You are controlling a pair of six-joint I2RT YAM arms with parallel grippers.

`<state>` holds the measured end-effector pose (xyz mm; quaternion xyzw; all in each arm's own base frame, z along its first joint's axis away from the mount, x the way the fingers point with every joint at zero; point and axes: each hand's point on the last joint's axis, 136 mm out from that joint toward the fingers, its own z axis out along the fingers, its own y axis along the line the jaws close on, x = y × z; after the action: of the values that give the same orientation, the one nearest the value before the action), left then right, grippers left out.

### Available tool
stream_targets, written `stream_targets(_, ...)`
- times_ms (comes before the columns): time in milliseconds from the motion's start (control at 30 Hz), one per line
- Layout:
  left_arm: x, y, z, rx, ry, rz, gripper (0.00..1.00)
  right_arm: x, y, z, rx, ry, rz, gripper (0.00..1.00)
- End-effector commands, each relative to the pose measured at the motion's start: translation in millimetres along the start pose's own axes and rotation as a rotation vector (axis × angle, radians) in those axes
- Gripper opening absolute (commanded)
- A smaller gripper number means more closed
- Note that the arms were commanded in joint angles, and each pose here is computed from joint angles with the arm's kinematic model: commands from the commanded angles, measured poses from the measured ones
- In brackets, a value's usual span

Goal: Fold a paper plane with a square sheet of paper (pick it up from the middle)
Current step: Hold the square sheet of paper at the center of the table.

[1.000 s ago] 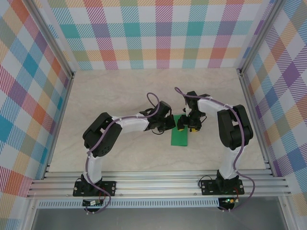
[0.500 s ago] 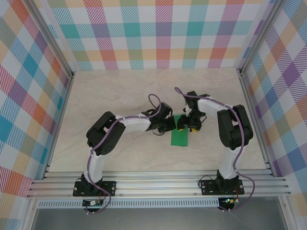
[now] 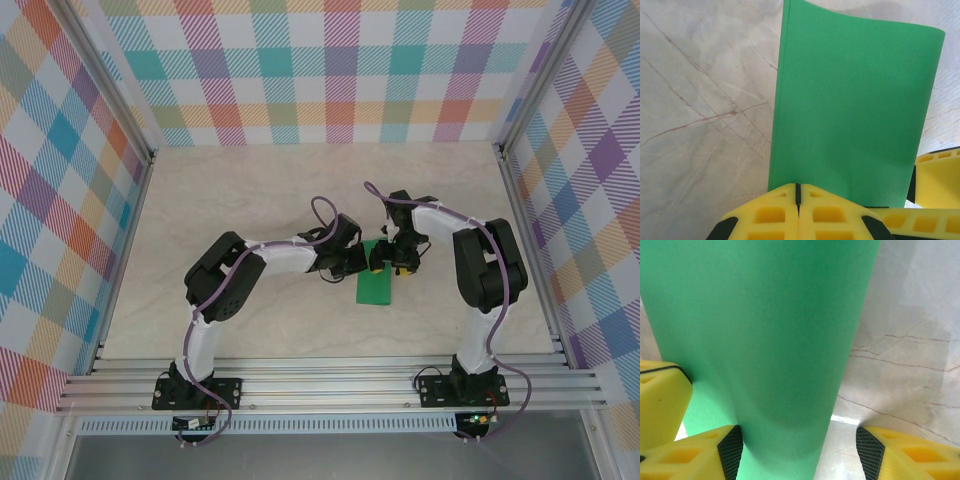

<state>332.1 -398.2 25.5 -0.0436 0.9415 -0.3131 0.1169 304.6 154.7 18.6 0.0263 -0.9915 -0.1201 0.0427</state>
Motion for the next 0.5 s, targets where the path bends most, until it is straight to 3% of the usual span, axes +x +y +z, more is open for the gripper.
stream_targets(0,13.7,12.0,7.0,-0.069,0.05,0.01,0.0,0.7,-12.9,17.9,0.054,0.031,0.015,0.66)
stream_targets(267,16.1,18.7,6.5,-0.099,0.054,0.017,0.0,-6.5,-7.5,5.0,0.045,-0.005,0.015,0.68)
stream_targets(467,17.1,20.4,6.3,-0.108,0.056,0.026,0.0,-18.3,1.3,-32.2,-0.052,-0.11,0.052,0.73)
